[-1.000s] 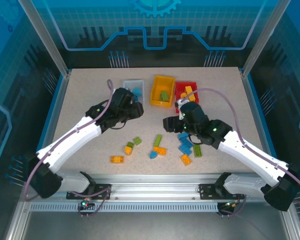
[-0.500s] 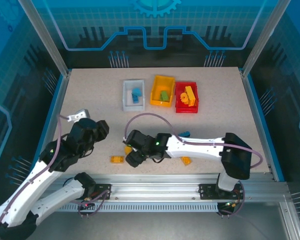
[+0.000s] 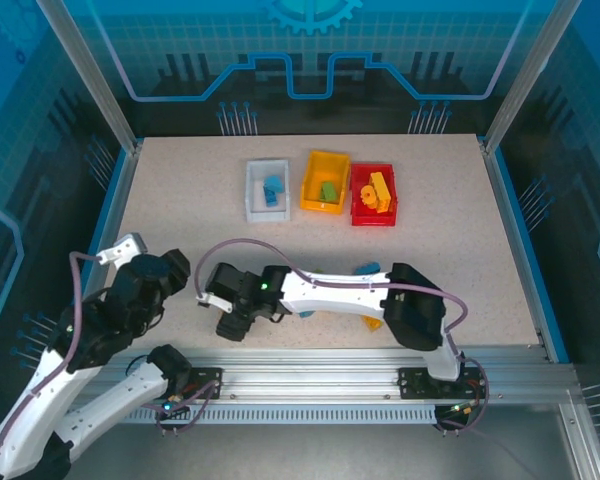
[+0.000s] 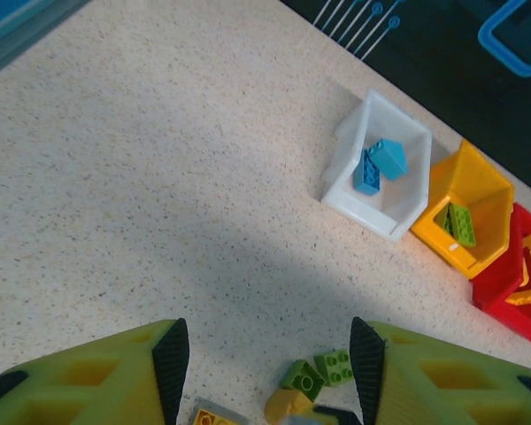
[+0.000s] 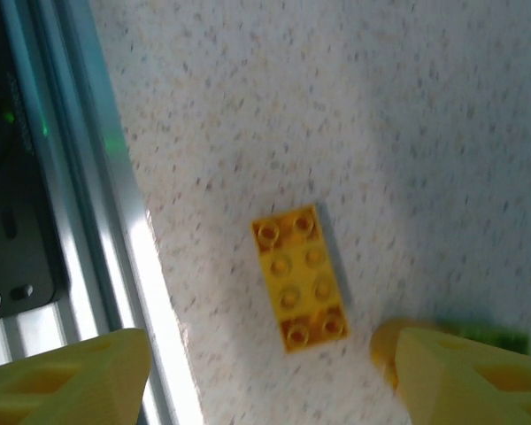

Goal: Sort the legos into containers by color

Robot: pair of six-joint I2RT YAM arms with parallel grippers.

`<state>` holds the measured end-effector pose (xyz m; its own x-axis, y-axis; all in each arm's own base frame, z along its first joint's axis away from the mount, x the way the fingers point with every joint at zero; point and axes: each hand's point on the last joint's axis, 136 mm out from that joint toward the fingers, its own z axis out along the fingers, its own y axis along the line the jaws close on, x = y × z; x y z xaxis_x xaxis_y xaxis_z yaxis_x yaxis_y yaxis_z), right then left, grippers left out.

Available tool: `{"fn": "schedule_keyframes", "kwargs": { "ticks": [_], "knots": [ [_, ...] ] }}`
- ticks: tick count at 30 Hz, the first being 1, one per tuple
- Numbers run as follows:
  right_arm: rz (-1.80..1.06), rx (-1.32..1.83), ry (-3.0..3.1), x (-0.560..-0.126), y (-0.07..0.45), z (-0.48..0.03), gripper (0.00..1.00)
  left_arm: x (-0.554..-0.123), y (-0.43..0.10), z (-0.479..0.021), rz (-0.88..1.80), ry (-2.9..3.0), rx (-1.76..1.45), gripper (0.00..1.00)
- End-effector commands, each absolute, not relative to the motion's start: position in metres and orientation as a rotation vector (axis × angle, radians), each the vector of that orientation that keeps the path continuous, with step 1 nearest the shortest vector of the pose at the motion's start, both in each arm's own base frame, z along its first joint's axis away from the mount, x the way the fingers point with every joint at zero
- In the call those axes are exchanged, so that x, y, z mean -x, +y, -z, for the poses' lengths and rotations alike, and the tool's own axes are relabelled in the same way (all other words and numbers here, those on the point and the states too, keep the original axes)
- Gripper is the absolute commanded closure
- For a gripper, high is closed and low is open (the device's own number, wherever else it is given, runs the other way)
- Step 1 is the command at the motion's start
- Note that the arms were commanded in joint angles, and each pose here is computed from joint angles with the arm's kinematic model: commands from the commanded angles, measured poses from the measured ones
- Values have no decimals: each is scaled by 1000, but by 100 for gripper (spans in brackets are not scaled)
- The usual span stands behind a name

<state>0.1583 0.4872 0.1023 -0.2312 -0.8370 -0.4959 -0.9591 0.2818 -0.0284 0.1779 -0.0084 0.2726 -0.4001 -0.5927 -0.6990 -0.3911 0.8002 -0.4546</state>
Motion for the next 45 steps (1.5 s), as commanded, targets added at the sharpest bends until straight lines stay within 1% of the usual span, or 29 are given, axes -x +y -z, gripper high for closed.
{"fn": "schedule_keyframes", "kwargs": {
  "ticks": [1, 5, 9, 11, 14, 19, 23, 26, 32, 34, 39, 42, 45],
  "knots": [
    [-350, 1813, 2085, -165, 490, -88, 26, -157, 19, -283, 212, 1989, 821, 46],
    [-321, 1860, 2119, -175, 495, -74, 26, -138, 38, -283, 200, 1953, 907, 46],
    [-283, 1911, 2130, -175, 498, -61, 26, -127, 51, -284, 211, 1901, 964, 47],
    [-261, 1917, 2137, -177, 497, -58, 26, -127, 52, -285, 217, 1886, 976, 47],
    [-238, 1950, 2168, -175, 494, -40, 26, -129, 50, -287, 231, 1882, 980, 47],
    [-223, 1964, 2183, -174, 495, -29, 27, -135, 45, -292, 234, 1884, 969, 47],
    [-179, 1973, 2203, -177, 494, -18, 35, -138, 41, -294, 260, 1886, 964, 47],
    [-168, 1967, 2208, -177, 494, -15, 45, -138, 40, -293, 268, 1888, 966, 48],
    [-158, 1947, 2205, -178, 497, -13, 59, -140, 37, -290, 274, 1896, 961, 48],
    [-163, 1915, 2204, -181, 499, -20, 63, -141, 35, -290, 279, 1898, 957, 48],
    [-265, 1749, 2207, -199, 504, -62, 67, -147, 27, -289, 301, 1915, 924, 48],
    [-362, 1566, 2192, -226, 497, -118, 67, -155, 15, -292, 341, 1930, 871, 47],
    [-427, 1368, 2208, -260, 473, -163, 68, -171, -9, -296, 398, 1968, 765, 47]
  ]
}}
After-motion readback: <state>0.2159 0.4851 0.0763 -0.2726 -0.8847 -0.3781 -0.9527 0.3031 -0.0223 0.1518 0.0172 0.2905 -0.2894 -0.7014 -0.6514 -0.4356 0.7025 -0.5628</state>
